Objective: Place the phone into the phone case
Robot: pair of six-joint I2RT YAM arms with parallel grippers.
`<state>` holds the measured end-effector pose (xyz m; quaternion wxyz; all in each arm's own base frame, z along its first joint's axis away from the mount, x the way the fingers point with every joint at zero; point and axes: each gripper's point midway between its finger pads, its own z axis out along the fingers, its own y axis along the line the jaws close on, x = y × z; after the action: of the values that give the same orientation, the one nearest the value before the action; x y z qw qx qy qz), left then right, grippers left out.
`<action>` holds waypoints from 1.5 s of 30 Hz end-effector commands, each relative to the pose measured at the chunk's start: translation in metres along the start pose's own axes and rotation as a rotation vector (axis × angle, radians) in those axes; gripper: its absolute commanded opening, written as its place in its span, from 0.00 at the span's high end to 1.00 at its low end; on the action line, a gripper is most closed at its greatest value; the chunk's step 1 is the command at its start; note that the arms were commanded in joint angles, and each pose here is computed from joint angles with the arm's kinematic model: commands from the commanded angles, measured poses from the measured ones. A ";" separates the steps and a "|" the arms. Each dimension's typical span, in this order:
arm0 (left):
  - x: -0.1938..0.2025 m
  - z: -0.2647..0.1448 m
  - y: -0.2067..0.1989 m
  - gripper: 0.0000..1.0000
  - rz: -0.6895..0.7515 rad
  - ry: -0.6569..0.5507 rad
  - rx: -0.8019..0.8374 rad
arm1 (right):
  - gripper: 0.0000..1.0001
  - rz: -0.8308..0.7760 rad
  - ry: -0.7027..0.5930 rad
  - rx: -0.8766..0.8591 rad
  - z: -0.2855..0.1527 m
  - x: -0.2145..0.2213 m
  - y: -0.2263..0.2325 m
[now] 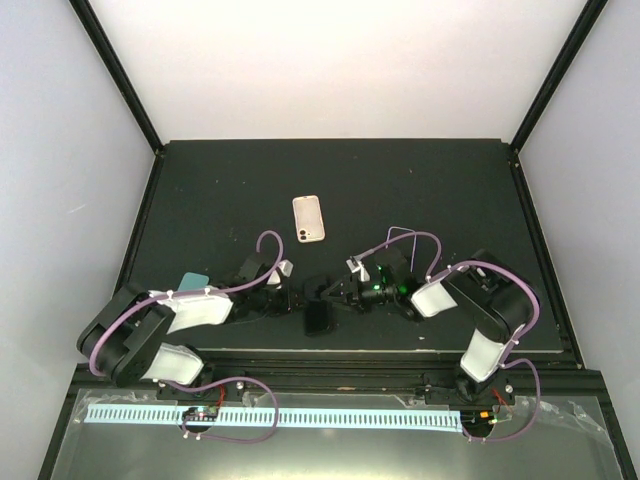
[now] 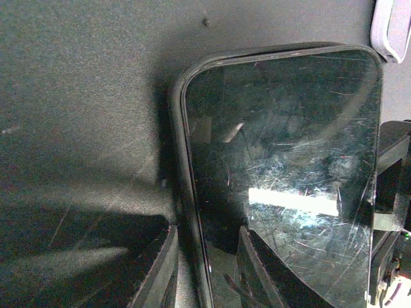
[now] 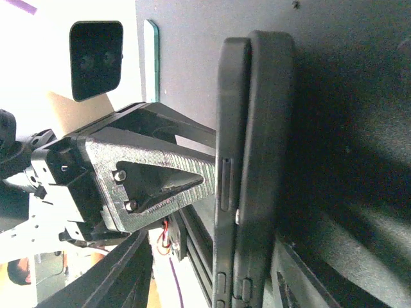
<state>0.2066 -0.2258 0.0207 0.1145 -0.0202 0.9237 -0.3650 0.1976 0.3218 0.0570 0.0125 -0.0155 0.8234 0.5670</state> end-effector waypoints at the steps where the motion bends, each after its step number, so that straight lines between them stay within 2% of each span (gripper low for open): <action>1: 0.022 -0.001 0.034 0.71 -0.048 0.043 -0.117 | 0.50 -0.080 0.017 -0.072 0.002 -0.001 0.024; 5: 0.019 -0.002 0.030 0.70 -0.042 0.039 -0.109 | 0.55 -0.079 0.034 -0.044 0.006 -0.002 0.018; 12: 0.018 -0.007 0.032 0.70 -0.048 0.006 -0.117 | 0.56 -0.075 0.033 -0.031 0.010 -0.006 0.018; 16: 0.016 -0.009 0.034 0.70 -0.039 -0.004 -0.133 | 0.65 -0.078 0.028 -0.021 0.012 -0.011 0.019; 23: 0.016 -0.010 0.036 0.68 -0.036 -0.020 -0.137 | 0.93 -0.072 0.014 0.027 0.013 -0.014 0.012; 25: 0.014 -0.010 0.035 0.68 -0.035 -0.024 -0.135 | 0.95 -0.070 0.014 0.035 0.013 -0.014 0.010; 26: 0.014 -0.010 0.035 0.68 -0.036 -0.027 -0.133 | 0.93 -0.066 0.012 0.042 0.013 -0.014 0.008; 29: 0.012 -0.010 0.032 0.68 -0.033 -0.032 -0.121 | 0.74 -0.064 0.012 0.047 0.013 -0.013 0.006; 32: 0.010 -0.010 0.030 0.68 -0.031 -0.034 -0.121 | 0.60 -0.067 0.008 0.048 0.012 -0.012 0.006; 38: 0.008 -0.011 0.027 0.67 -0.029 -0.038 -0.118 | 0.57 -0.075 0.010 0.038 0.011 -0.012 0.010; 41: 0.008 -0.011 0.027 0.67 -0.028 -0.039 -0.118 | 0.51 -0.080 0.017 0.023 0.011 -0.011 0.013; 45: 0.008 -0.010 0.028 0.67 -0.030 -0.036 -0.121 | 0.56 -0.085 0.020 0.024 0.012 -0.012 0.015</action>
<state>0.2057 -0.2120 0.0231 0.1425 -0.0323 0.9267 -0.3463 0.2084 0.3326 0.0563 0.0181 -0.0388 0.8375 0.5448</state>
